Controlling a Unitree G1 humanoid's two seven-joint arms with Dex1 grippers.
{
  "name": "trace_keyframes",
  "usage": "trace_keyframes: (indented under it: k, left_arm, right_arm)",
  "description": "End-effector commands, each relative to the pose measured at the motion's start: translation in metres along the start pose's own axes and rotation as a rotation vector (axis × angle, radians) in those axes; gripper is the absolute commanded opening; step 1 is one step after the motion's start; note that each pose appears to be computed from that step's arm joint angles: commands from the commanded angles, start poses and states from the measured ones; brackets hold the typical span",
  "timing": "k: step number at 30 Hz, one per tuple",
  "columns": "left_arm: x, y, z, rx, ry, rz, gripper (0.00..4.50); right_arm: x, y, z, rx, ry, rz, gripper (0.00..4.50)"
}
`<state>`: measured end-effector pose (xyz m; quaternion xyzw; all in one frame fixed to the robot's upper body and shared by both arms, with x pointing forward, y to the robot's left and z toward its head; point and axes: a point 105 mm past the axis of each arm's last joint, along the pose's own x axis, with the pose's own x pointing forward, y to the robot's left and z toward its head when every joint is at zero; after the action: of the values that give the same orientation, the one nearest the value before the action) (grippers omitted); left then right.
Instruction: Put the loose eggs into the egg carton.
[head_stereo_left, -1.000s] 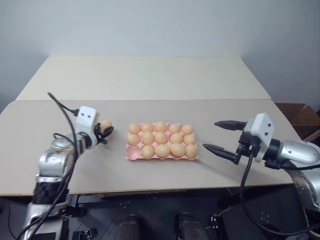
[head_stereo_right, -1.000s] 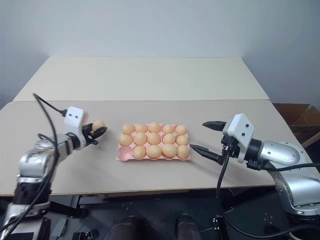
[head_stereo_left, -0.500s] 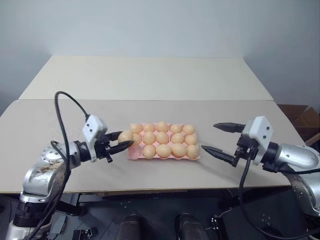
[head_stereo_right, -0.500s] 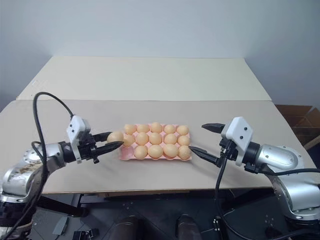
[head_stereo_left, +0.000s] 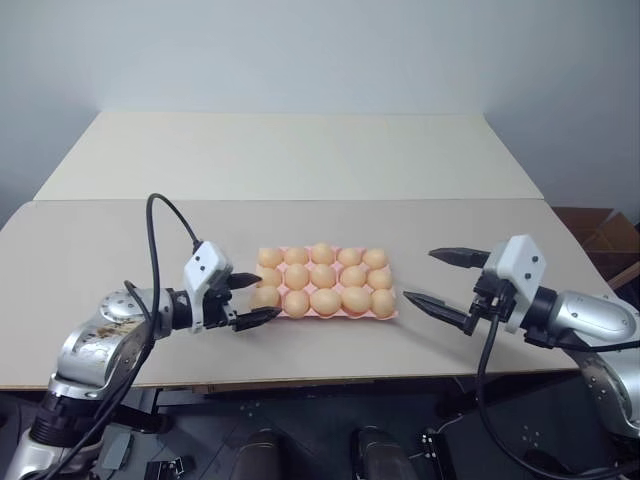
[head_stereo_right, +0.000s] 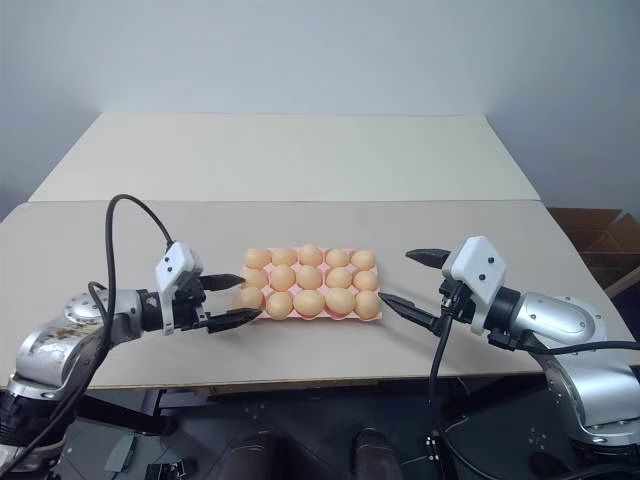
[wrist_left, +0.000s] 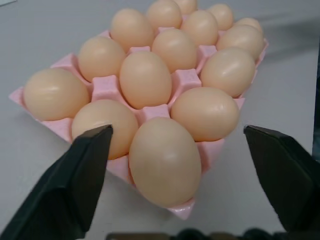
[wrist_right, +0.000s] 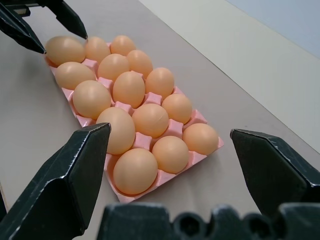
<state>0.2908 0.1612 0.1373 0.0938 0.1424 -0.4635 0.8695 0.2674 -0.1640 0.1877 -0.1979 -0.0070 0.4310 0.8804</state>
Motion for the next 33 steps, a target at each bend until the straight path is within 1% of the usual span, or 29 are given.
trace_keyframes:
  k: [1,6,10,12,16,20,25,33]
  left_arm:
    - [-0.020,0.008,0.018,0.065,-0.057,0.046,4.48]
    - [-0.063,0.027,0.020,0.161,-0.121,0.127,4.48]
    - [-0.090,0.037,0.015,0.169,-0.131,0.188,4.48]
    - [-0.102,0.035,0.011,0.153,-0.128,0.188,4.48]
    - [-0.117,0.020,0.004,0.124,-0.127,0.142,4.48]
    - [-0.122,0.013,0.000,0.108,-0.118,0.163,4.48]
    - [-0.117,0.011,0.004,0.092,-0.124,0.176,4.48]
    - [-0.117,0.006,0.012,0.086,-0.147,0.179,4.48]
  right_arm:
    - [-0.002,-0.001,0.011,-0.027,-0.033,-0.004,4.50]
    - [-0.004,-0.005,0.010,-0.028,-0.036,0.002,4.50]
    - [-0.005,-0.009,0.009,-0.028,-0.036,0.014,4.50]
    - [-0.006,-0.010,0.009,-0.023,-0.037,0.026,4.50]
    - [-0.008,-0.014,0.008,-0.019,-0.036,0.044,4.50]
    - [-0.011,-0.013,0.006,-0.006,-0.037,0.063,4.50]
    - [-0.008,-0.012,0.006,0.000,-0.043,0.080,4.50]
    - [-0.011,-0.011,0.005,0.002,-0.038,0.090,4.50]
